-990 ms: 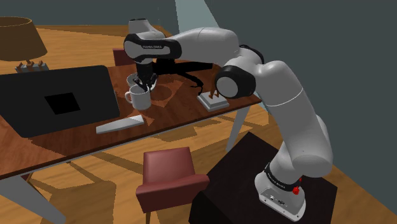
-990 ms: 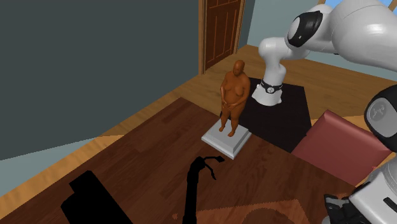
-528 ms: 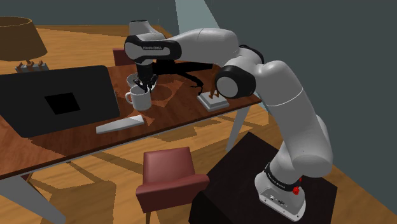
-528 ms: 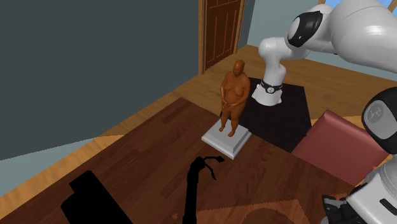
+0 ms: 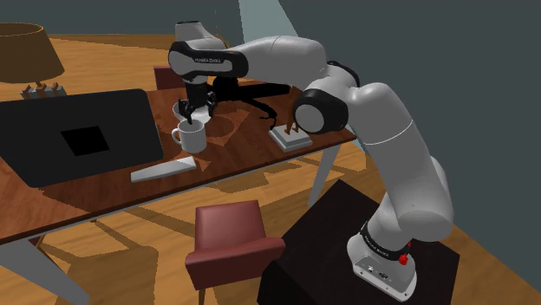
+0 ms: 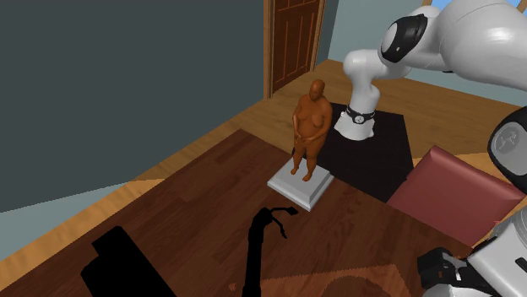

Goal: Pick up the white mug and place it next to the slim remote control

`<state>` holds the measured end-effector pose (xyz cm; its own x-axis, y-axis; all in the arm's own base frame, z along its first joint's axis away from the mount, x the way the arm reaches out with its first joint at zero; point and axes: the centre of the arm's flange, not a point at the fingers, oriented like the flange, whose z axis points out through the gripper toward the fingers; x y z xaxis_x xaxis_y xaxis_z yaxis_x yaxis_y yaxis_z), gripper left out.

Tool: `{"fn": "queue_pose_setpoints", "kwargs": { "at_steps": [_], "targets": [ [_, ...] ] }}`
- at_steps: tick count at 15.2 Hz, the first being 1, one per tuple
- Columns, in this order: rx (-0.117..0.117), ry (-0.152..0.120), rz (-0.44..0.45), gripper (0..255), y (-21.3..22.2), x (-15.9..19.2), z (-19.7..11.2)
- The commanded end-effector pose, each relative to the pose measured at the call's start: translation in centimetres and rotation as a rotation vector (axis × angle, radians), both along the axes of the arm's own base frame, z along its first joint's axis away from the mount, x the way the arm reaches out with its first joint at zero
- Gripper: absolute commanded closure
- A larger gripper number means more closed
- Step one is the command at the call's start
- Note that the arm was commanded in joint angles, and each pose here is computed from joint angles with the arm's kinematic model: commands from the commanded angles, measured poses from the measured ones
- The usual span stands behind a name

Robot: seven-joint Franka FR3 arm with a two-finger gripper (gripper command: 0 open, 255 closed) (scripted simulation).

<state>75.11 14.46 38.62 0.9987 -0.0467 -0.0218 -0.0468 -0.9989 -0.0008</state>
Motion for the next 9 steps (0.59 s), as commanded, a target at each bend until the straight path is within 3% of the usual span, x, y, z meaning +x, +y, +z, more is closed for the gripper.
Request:
{"fn": "queue_pose_setpoints", "kwargs": {
  "at_steps": [1, 9],
  "targets": [
    [0.000, 0.001, 0.000, 0, 0.1, 0.0, 2.3],
    [0.000, 0.001, 0.000, 0, 0.1, 0.0, 3.3]
  ]
}}
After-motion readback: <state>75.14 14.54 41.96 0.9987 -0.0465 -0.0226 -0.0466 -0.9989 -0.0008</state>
